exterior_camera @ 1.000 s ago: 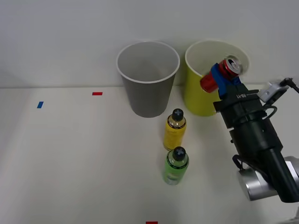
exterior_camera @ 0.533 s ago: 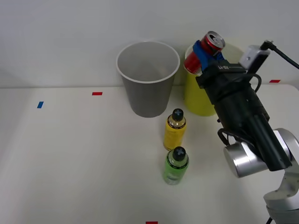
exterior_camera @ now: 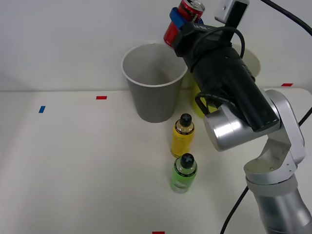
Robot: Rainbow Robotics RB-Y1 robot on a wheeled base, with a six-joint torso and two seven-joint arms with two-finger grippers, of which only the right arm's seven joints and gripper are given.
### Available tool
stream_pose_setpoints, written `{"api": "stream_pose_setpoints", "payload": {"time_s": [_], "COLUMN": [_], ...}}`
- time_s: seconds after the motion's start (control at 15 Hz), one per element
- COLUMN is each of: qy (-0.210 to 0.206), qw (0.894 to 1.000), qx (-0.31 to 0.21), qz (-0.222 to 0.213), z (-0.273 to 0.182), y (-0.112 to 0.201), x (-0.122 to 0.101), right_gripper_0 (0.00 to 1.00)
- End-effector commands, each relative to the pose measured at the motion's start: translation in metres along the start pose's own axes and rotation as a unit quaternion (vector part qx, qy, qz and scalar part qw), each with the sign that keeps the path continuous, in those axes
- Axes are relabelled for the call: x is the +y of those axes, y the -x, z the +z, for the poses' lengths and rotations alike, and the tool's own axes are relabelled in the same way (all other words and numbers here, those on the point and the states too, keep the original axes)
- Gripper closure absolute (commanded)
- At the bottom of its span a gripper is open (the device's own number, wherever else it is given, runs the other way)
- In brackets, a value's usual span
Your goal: Put cans in the gray bin, plastic bottles in the light green bin
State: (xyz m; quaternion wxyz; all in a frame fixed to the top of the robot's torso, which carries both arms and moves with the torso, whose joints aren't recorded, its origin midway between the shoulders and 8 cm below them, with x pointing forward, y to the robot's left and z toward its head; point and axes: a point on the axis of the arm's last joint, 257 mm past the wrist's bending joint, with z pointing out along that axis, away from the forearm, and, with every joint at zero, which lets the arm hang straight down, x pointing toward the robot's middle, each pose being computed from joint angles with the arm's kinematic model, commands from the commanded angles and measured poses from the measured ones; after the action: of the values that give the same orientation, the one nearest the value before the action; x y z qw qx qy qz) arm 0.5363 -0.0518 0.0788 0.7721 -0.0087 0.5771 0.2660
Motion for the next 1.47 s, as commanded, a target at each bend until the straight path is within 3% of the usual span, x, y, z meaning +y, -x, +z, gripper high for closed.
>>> {"api": "stream_pose_setpoints", "payload": {"time_s": [0.07, 0.53, 1.0, 1.47], "qy": [-0.006, -0.029, -0.017, -0.017], "qw": [1.000, 0.996, 0.996, 0.995], "qx": [0.021, 0.076, 0.060, 0.060], "qz": [-0.011, -0.027, -0.069, -0.073], "z": [0.010, 0.035, 0.072, 0.071], "y": [0.000, -0.020, -0.054, -0.057], "x": [0.010, 0.020, 0.020, 0.020], "right_gripper_0": [1.00, 1.00, 1.00, 1.00]}}
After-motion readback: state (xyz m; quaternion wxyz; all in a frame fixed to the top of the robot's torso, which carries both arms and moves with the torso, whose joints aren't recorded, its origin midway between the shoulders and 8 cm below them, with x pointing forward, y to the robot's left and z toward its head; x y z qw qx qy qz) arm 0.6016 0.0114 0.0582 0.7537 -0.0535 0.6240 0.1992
